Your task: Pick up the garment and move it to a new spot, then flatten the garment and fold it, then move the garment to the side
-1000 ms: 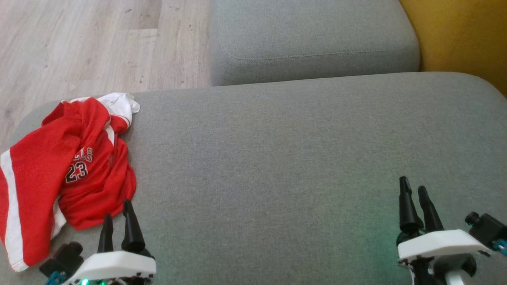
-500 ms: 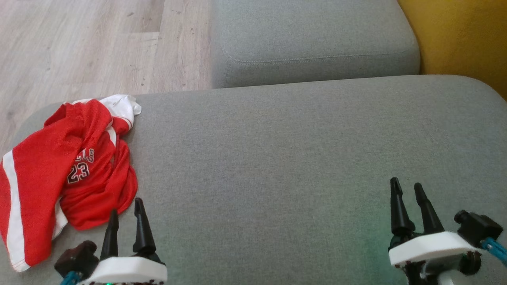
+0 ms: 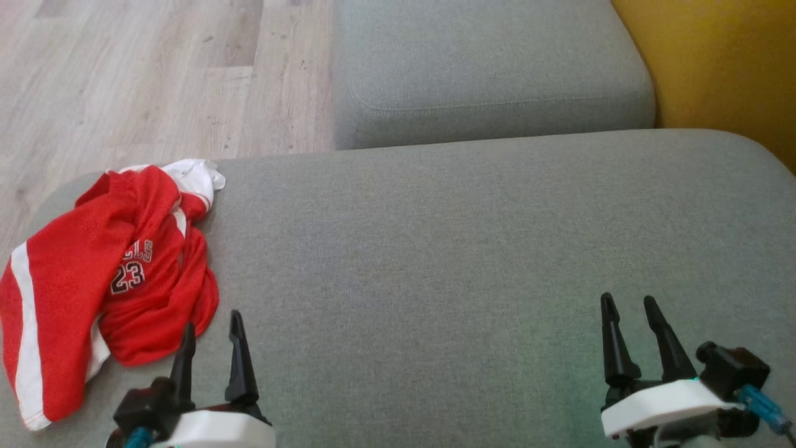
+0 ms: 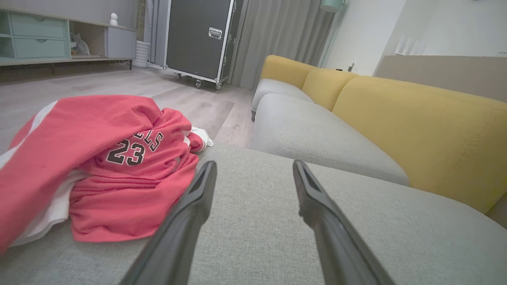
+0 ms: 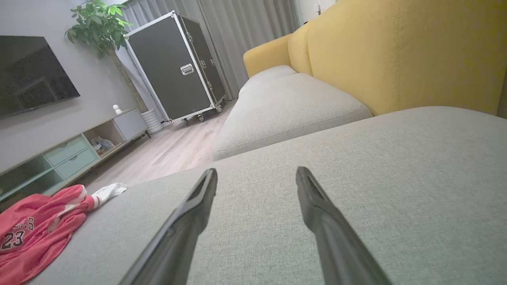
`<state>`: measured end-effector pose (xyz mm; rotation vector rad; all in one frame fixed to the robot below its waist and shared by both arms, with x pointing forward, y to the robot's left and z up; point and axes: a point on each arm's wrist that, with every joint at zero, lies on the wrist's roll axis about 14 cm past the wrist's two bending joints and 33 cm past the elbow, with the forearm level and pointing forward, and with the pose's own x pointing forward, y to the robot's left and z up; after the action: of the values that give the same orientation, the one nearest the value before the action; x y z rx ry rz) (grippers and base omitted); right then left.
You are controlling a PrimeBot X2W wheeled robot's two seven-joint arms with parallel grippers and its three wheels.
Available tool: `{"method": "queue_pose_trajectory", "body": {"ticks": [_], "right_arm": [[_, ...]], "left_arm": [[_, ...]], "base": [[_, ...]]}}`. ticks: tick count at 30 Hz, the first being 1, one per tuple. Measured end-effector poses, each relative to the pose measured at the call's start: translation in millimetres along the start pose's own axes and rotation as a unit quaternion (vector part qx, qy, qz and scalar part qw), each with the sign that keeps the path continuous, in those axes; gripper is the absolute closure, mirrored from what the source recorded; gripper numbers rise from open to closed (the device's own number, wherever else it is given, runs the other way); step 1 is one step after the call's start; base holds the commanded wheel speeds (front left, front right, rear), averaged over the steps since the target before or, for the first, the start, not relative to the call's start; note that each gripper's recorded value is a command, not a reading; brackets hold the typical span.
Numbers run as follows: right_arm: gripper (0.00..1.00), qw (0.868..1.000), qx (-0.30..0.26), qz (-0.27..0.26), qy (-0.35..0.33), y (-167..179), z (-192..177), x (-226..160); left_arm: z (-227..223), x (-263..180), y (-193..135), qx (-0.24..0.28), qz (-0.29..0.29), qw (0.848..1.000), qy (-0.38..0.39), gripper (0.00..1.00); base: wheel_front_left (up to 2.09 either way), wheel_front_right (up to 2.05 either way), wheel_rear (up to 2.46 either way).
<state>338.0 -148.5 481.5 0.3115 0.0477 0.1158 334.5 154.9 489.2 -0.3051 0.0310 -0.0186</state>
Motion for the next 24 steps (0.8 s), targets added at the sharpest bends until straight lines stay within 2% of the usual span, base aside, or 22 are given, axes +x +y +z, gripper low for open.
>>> {"method": "queue_pose_trajectory", "body": {"ticks": [16, 24], "right_arm": [[0.0, 0.995, -0.098, 0.017, -0.005, 5, -1, -3], [0.0, 0.988, -0.15, 0.029, -0.006, 8, -2, -5]], "left_arm": [[-1, -5, -5, 0.106, -0.015, 0.994, -0.014, 0.0], [-1, -7, -11, 0.155, -0.027, 0.987, -0.025, 0.0]], "base": [[0.0, 0.0, 0.0], [0.0, 0.0, 0.0]]}}
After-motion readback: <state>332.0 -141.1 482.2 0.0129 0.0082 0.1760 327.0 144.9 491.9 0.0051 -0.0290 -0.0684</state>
